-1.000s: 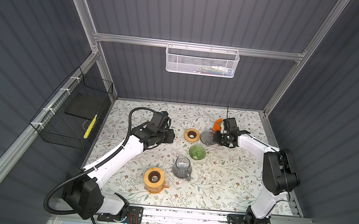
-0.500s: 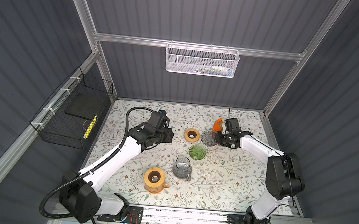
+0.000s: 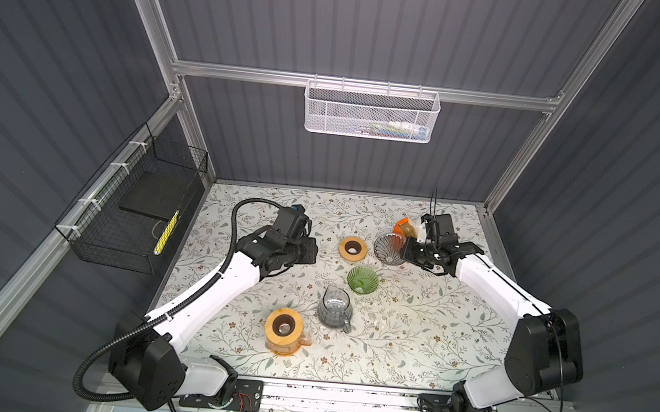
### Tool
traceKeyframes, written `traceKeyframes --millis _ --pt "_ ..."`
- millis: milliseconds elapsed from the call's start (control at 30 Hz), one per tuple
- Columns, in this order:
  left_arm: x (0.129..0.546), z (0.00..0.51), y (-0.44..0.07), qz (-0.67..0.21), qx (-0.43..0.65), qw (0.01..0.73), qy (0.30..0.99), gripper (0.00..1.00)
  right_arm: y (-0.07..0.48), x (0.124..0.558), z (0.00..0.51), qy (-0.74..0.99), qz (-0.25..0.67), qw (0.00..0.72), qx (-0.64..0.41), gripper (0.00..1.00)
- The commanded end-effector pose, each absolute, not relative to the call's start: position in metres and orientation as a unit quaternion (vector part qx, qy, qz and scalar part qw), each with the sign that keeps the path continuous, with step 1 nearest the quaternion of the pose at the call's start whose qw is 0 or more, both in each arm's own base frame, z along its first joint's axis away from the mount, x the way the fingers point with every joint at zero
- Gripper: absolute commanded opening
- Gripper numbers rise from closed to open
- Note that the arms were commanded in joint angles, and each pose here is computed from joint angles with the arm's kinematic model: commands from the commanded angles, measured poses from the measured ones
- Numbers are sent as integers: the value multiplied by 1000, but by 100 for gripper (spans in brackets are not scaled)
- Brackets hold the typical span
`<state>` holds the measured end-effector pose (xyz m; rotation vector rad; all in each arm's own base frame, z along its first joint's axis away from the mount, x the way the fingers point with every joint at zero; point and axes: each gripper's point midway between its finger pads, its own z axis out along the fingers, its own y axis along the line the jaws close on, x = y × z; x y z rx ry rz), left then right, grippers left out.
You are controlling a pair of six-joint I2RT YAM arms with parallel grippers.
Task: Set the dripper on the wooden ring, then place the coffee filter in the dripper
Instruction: 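Grasp the clear ribbed glass dripper by its base with the right gripper, then carry the clear glass dripper over the pitcher's wooden stand with the right gripper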
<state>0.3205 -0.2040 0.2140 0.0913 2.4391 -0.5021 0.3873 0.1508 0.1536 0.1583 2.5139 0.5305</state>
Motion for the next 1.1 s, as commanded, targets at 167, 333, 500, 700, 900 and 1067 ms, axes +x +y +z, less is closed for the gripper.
traceKeyframes --millis 167,333,500,700,900,1067 --pt "321 220 -196 -174 17 328 928 38 167 361 193 931 228 285 12 0" --pt "313 226 -177 -139 2 326 935 38 189 341 219 924 252 286 -35 0" --pt "291 228 -152 -104 -27 307 946 37 218 315 250 910 285 289 -85 0" --pt "245 231 -118 -86 -82 271 955 36 255 274 275 892 338 263 -141 0" --pt "196 232 -79 -60 -132 248 958 36 283 239 278 883 366 227 -185 0" --pt "165 226 -56 -41 -154 235 959 37 321 205 264 868 383 200 -244 0"
